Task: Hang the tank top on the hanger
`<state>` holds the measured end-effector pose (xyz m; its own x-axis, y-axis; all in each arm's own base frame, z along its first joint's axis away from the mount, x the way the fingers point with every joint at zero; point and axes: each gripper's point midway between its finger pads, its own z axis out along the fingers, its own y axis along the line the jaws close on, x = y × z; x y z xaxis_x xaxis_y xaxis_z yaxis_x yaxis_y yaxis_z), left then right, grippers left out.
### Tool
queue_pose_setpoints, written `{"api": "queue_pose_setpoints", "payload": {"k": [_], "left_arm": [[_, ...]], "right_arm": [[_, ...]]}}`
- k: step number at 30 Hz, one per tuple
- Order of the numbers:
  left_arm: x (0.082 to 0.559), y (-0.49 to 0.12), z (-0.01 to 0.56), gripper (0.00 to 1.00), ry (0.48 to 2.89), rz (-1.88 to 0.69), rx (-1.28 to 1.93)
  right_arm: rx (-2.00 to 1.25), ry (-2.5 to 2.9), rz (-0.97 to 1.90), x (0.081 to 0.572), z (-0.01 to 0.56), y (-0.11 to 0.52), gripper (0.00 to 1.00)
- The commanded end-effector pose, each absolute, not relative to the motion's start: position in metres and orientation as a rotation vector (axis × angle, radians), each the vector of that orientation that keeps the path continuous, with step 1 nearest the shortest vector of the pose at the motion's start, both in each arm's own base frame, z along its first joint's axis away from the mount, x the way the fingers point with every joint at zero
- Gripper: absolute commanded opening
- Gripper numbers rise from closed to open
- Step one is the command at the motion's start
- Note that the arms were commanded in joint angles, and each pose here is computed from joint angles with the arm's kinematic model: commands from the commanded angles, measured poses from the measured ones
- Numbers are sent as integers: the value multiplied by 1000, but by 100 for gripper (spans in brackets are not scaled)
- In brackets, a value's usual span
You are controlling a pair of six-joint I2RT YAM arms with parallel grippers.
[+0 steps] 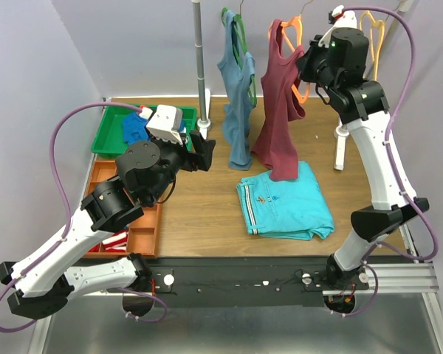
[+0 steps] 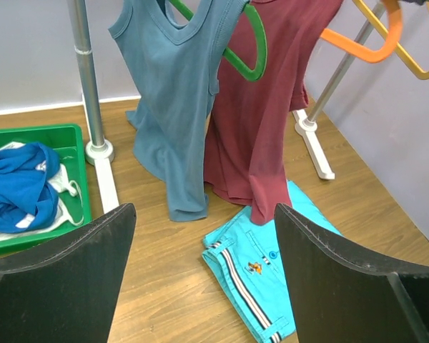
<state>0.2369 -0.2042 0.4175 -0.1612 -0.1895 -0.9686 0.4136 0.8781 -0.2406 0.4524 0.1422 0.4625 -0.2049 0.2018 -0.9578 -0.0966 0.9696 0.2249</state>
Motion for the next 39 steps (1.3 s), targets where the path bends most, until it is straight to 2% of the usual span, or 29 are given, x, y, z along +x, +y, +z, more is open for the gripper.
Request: {"api": "queue_pose_setpoints", "payload": {"k": [1, 13, 14, 18, 22, 30, 33, 39], "left_arm": [[241, -201, 419, 87, 1637, -514, 158], [240, -201, 418, 87, 1641, -518, 160], [240, -201, 418, 87, 1641, -520, 160], [239, -201, 417, 87, 1642, -522, 161], [239, -201, 417, 87, 1644, -527, 160], [237, -208, 408, 88, 1669, -565, 161], [235, -211, 399, 89, 1687, -589, 154], [234, -220, 362, 93, 1769, -625, 123]], "right_arm": [[90, 1672, 298, 464, 482, 155, 1], [72, 1707, 281, 461, 458, 164, 1], [70, 1705, 283, 460, 460, 164, 5], [57, 1707, 298, 453, 462, 165, 39], [53, 1694, 325, 438, 467, 162, 56], [70, 1712, 388, 401, 450, 154, 69], [98, 1697, 409, 377, 455, 144, 74], [147, 1727, 478, 327, 422, 129, 82]]}}
